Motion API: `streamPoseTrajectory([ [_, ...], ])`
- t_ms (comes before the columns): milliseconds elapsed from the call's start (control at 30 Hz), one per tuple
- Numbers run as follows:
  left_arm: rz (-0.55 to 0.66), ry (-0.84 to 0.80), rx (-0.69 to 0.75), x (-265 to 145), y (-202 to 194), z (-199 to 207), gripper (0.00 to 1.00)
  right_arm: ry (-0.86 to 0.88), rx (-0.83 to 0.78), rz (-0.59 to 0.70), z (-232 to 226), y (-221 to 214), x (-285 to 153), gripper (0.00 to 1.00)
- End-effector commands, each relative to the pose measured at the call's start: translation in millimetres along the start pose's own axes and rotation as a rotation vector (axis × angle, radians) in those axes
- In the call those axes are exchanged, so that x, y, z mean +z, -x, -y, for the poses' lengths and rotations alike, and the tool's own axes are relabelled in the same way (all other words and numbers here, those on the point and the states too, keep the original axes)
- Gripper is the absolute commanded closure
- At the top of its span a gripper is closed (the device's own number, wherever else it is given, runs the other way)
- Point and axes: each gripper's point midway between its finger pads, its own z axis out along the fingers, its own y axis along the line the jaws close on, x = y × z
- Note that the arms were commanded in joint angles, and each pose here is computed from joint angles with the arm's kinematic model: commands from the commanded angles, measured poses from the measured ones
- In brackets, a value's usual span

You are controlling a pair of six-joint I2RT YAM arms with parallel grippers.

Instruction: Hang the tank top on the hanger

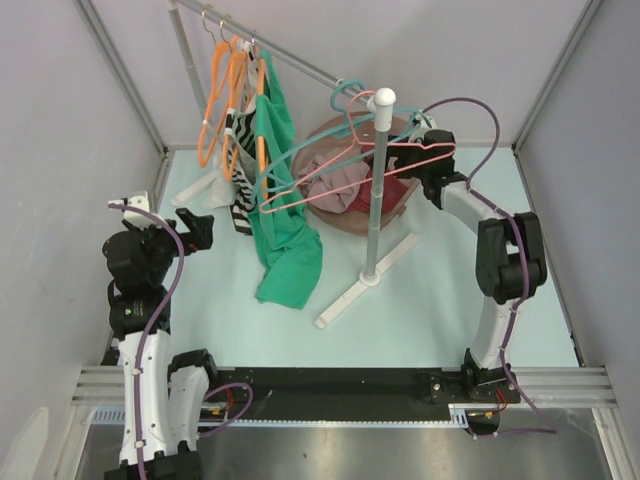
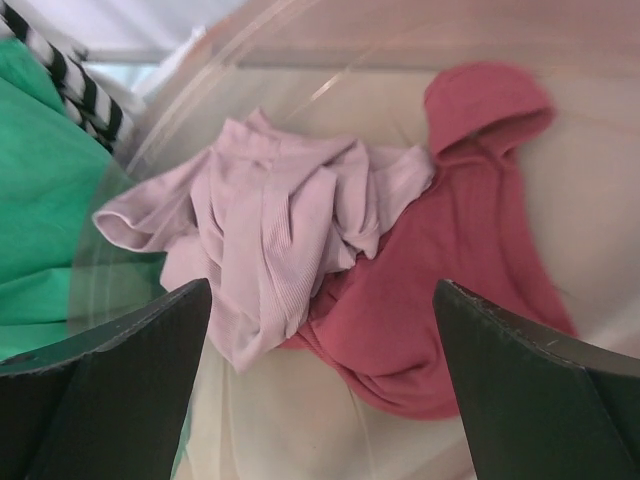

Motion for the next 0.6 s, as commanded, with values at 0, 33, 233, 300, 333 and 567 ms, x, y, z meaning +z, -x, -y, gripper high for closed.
streamPoseTrajectory([
  [0,0.024,-0.02,0.024,0,6,4,0.01,0.065,-0.003,0.018,-11,-5,29,0.02],
  [33,0.022,-0.022,0.024,1,6,4,0.0,0.08,-0.004,0.016,-16,-9,34,0.03],
  [233,0.021,-0.016,0.022,0,6,4,0.01,0.099,-0.002,-0.021,-28,-30,61,0.05],
  [300,0.022,-0.013,0.021,0,6,4,0.01,0.102,-0.014,-0.025,-34,-31,67,0.06],
  [333,0.02,-0.016,0.017,0,6,4,0.0,0.075,-0.013,-0.044,-29,-39,71,0.06],
  [567,0.014,-0.026,0.018,1,5,6,0.01,-0.028,-0.054,-0.086,-24,-58,87,0.07],
])
